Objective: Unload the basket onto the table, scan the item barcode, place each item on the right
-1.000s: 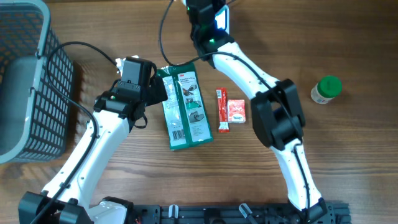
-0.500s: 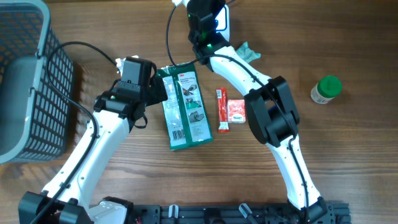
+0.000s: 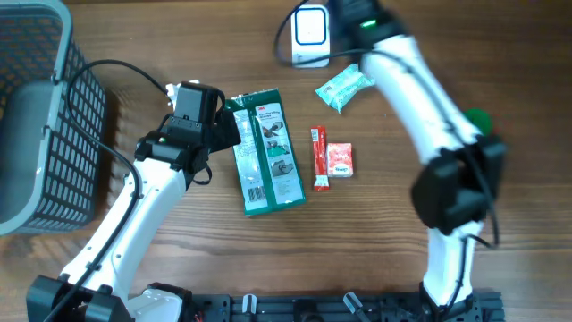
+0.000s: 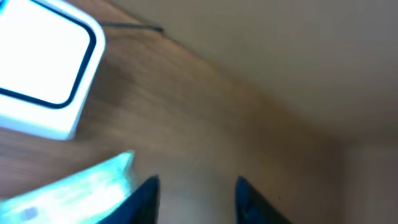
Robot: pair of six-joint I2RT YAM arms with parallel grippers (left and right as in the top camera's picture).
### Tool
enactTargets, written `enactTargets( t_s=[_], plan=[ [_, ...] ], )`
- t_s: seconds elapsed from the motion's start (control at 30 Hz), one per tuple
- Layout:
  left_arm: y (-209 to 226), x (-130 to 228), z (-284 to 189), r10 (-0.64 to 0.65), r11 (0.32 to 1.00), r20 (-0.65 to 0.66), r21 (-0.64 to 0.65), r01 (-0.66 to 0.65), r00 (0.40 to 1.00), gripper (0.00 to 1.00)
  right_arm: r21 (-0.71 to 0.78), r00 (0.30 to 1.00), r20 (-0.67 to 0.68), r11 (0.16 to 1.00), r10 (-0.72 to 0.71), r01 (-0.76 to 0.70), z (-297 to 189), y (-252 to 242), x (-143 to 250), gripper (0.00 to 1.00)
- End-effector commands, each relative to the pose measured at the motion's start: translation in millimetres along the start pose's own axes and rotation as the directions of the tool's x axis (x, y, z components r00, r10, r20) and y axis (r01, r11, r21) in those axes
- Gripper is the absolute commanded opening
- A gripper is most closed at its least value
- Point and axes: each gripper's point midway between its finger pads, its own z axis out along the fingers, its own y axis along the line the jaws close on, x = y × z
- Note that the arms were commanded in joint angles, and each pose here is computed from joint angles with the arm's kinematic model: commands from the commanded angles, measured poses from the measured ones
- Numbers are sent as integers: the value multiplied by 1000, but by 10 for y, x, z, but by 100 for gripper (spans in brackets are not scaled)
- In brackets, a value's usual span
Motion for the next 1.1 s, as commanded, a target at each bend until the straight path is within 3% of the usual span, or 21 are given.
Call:
enactTargets(
  t_s=[0.0, 0.07, 0.17, 0.27, 0.47, 0.6, 0.87, 1.07],
  plan=[
    [17, -48, -6, 4, 1000, 12, -7, -4, 1000, 100, -422, 824, -276, 707, 496, -567, -53, 221, 214, 51],
    [17, -48, -6, 4, 1000, 12, -7, -4, 1000, 100, -427, 729, -432, 591, 532, -684, 63, 246, 463, 58],
    [17, -48, -6, 4, 1000, 13, -7, -4, 1000, 100, -370, 613, -566, 495, 551, -786, 292, 281, 795, 64],
    [17, -48, -6, 4, 1000, 12, -7, -4, 1000, 100, -362, 569, -637, 449, 521, -817, 442, 466, 1007, 72],
    [17, -48, -6, 4, 1000, 12, -7, -4, 1000, 100, -410, 594, -628, 435, 502, -801, 652, 841, 1135, 81],
    [17, -48, -6, 4, 1000, 12, -7, -4, 1000, 100, -389, 554, -611, 395, 566, -832, 817, 879, 1148, 81],
    [17, -48, -6, 4, 1000, 12, -7, -4, 1000, 100, -359, 562, -559, 434, 609, -826, 943, 785, 1160, 81],
    [17, -48, -6, 4, 1000, 13, -7, -4, 1000, 100, -341, 608, -489, 505, 625, -793, 1069, 677, 1176, 81]
  ],
)
